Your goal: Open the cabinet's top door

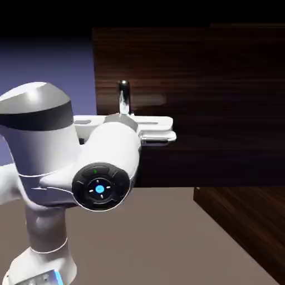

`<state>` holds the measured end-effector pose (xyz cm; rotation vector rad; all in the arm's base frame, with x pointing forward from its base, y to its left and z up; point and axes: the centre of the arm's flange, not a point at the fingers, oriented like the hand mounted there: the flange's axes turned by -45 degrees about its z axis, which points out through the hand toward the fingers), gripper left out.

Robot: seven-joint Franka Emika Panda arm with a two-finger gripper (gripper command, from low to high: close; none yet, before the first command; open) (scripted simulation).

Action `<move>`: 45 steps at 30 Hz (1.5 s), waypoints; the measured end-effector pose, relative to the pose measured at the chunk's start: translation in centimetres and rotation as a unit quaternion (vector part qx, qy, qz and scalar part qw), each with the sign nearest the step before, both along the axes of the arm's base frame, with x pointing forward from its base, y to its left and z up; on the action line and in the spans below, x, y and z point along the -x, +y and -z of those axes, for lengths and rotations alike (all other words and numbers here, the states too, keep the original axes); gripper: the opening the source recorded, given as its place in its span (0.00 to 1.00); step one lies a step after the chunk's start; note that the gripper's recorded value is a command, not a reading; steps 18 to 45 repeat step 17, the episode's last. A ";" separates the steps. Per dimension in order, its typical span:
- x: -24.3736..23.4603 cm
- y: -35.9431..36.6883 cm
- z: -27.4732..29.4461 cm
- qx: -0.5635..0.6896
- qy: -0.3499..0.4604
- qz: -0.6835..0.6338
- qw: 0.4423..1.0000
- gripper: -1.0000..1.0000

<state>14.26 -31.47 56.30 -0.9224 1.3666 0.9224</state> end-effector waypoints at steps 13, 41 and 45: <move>-0.3 -11.0 0.0 0.000 0.000 -0.111 0.994 0.00; -0.8 -13.8 0.0 0.000 0.000 -0.139 0.990 0.00; -0.8 -13.8 0.0 0.000 0.000 -0.139 0.990 0.00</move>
